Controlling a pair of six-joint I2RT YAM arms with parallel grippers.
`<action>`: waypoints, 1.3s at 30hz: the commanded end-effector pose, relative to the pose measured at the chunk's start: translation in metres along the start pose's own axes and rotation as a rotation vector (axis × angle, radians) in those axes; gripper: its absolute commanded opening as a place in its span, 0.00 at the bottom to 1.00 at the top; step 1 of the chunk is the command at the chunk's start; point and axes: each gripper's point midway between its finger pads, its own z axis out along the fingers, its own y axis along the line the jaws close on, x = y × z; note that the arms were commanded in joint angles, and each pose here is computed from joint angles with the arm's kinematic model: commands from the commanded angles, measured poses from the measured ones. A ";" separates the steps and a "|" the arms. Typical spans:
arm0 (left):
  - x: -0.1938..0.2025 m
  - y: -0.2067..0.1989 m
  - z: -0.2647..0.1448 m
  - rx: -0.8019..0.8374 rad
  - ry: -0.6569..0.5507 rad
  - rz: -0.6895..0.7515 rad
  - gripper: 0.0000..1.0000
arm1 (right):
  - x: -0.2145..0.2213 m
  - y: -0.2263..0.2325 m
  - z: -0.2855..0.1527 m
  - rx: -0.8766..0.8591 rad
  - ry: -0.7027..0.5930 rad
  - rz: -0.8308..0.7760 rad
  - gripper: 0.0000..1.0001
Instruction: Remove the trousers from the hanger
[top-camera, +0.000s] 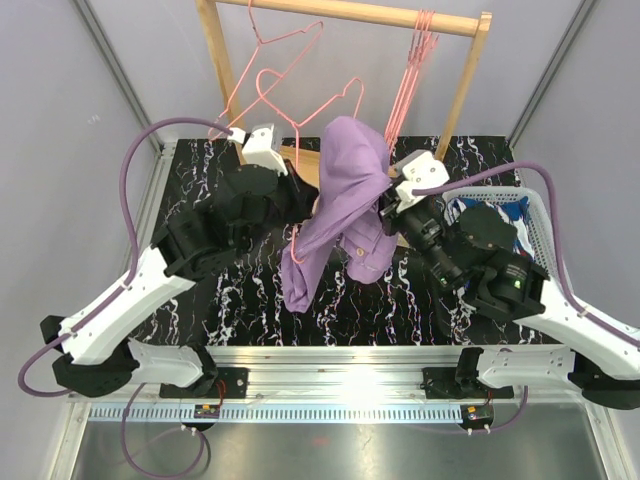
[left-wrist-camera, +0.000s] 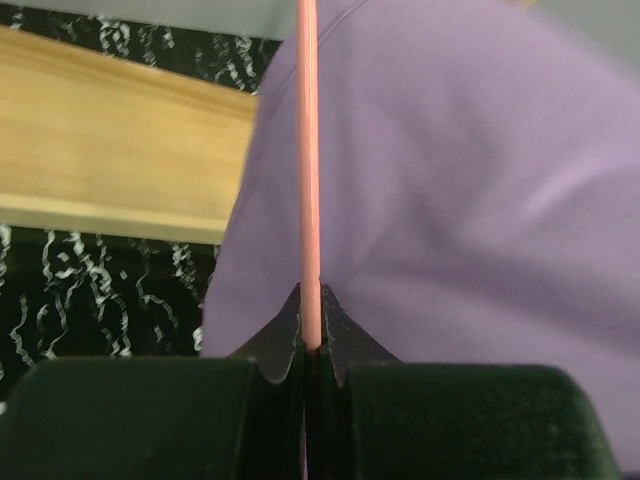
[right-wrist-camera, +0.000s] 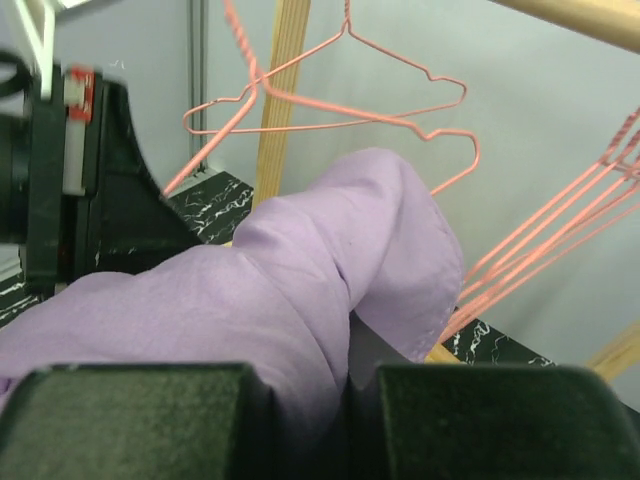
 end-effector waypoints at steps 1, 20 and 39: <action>0.008 0.030 -0.008 -0.087 -0.009 0.043 0.00 | -0.102 -0.051 -0.035 0.067 -0.258 0.206 0.00; 0.035 0.098 -0.037 -0.228 -0.002 0.110 0.00 | -0.132 -0.194 -0.110 0.650 -0.026 0.017 0.00; 0.044 0.104 -0.036 -0.221 0.008 0.141 0.00 | -0.055 -0.213 -0.156 0.816 0.314 -0.373 0.00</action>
